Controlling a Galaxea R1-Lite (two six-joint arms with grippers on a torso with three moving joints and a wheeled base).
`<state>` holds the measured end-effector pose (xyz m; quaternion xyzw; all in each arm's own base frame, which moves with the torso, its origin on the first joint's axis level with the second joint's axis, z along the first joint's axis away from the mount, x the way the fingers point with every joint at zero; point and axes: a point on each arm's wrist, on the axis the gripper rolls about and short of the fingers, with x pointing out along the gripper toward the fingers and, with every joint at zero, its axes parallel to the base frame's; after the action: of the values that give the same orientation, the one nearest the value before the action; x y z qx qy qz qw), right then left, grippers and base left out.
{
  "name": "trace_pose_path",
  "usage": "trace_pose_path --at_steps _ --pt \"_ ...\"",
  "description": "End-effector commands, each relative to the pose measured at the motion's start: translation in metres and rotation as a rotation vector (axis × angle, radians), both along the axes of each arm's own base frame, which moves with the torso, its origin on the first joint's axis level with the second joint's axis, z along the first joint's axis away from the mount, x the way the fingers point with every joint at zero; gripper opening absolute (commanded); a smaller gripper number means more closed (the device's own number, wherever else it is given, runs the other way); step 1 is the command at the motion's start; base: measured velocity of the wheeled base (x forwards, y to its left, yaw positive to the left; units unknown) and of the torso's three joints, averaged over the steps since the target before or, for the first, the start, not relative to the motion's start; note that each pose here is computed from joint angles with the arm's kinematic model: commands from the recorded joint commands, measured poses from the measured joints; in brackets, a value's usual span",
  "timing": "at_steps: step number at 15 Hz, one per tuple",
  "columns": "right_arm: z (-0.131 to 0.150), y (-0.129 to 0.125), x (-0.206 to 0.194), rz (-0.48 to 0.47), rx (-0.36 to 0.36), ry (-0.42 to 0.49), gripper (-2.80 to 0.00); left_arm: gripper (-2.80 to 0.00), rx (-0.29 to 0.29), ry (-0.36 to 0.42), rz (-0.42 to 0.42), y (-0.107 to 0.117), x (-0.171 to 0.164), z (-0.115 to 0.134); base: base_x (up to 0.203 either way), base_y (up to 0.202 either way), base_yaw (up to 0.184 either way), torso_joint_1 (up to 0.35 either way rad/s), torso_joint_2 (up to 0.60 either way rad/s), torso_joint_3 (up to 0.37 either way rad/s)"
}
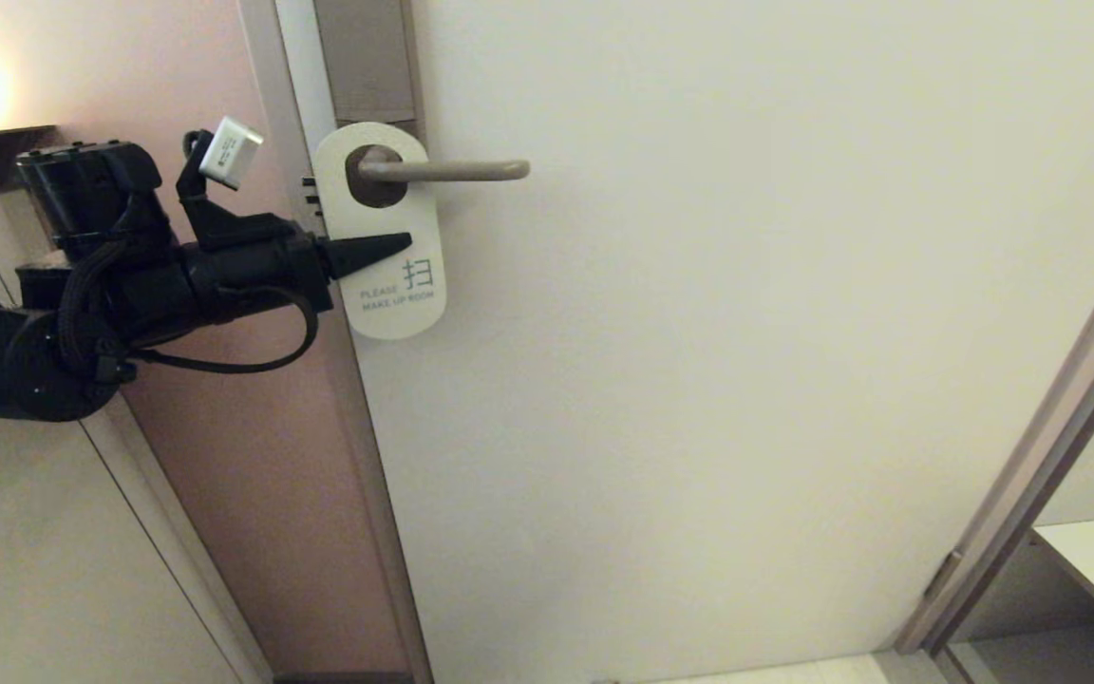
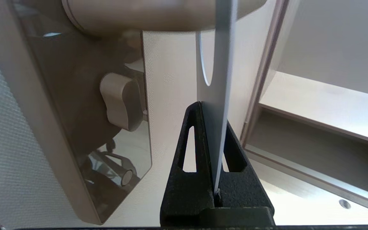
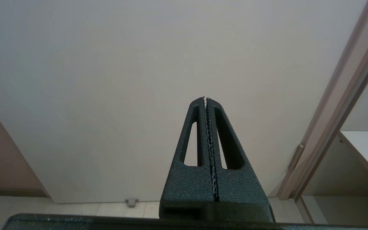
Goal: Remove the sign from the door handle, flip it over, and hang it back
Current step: Take down the sign
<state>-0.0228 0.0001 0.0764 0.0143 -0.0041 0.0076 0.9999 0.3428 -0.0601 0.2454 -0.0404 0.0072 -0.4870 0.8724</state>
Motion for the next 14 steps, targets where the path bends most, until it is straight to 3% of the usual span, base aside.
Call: trace_pose_path --at_steps 1,14 --pt "0.000 0.000 0.000 0.000 0.000 0.001 -2.80 -2.80 -0.003 -0.019 -0.007 -0.001 -0.005 0.006 0.000 0.000 0.000 0.000 0.00 0.000" --pt "0.000 0.000 0.000 0.000 0.000 0.001 -2.80 -2.80 -0.008 -0.019 0.074 -0.025 -0.027 0.009 0.000 0.000 0.000 0.000 0.00 0.000"
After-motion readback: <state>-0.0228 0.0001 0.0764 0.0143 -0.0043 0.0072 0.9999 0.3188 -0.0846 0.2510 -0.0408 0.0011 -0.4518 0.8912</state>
